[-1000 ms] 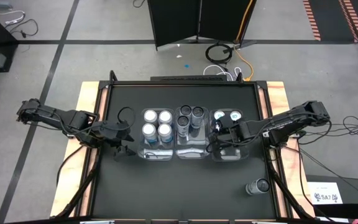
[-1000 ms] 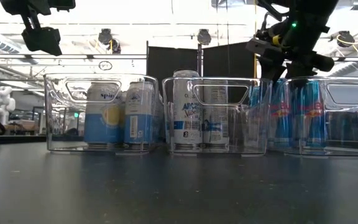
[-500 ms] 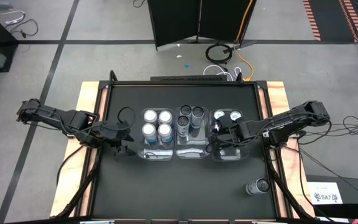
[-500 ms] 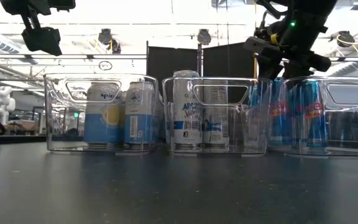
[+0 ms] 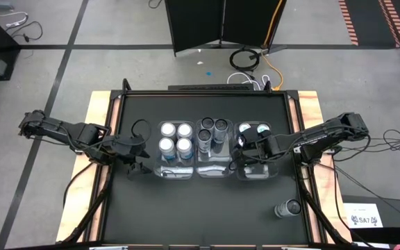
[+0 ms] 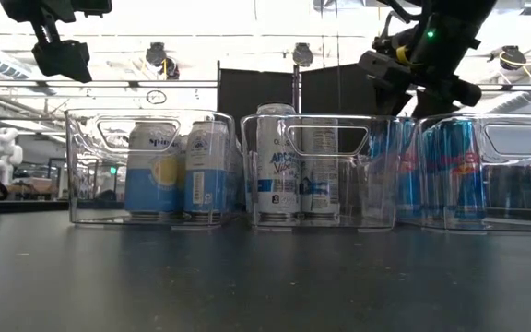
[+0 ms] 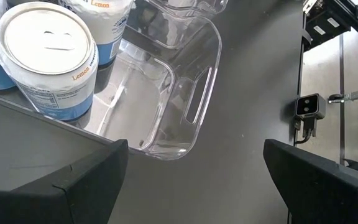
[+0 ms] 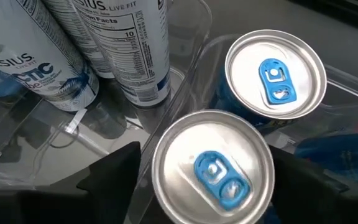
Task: Sort soda cans
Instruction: Put the blue soda can into the right transparent bin, then put the white-blue soda can into the center transparent bin
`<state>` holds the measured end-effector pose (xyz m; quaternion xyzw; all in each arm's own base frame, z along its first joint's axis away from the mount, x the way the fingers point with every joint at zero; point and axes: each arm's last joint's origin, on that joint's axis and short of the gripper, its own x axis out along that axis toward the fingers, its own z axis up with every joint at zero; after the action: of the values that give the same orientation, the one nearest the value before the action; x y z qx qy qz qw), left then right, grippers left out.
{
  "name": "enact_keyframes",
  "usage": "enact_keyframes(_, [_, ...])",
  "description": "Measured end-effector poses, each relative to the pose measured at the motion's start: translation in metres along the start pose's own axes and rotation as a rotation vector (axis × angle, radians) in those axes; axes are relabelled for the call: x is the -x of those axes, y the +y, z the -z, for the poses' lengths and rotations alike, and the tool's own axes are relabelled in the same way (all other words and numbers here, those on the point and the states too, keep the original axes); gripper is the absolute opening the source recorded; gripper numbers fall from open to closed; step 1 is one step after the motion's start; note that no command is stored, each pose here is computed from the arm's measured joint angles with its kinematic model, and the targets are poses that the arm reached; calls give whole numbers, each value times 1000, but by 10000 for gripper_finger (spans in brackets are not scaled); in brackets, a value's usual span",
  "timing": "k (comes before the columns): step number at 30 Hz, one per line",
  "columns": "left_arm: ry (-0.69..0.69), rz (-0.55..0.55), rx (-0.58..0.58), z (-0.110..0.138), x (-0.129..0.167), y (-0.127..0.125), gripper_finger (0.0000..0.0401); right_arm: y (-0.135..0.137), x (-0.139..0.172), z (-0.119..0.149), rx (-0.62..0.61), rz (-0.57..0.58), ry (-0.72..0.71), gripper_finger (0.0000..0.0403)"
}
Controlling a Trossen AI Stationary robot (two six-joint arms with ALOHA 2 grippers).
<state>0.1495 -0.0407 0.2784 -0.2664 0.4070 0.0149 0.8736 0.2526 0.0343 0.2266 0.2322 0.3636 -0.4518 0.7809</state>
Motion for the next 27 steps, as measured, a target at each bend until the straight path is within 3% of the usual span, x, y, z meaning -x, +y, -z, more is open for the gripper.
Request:
enact_keyframes(8, [0, 0, 0, 0, 0, 0, 382, -2, 13, -8, -5, -33, 8, 336])
enact_keyframes(15, [0, 0, 0, 0, 0, 0, 382, -12, 62, -43, -10, -95, -1, 336])
enact_keyframes(19, [0, 0, -1, 0, 0, 0, 382, -17, 93, -59, -55, -201, 13, 336])
enact_keyframes(27, [-10, -12, -2, 0, 0, 0, 382, -13, 123, -49, -82, -350, 129, 336])
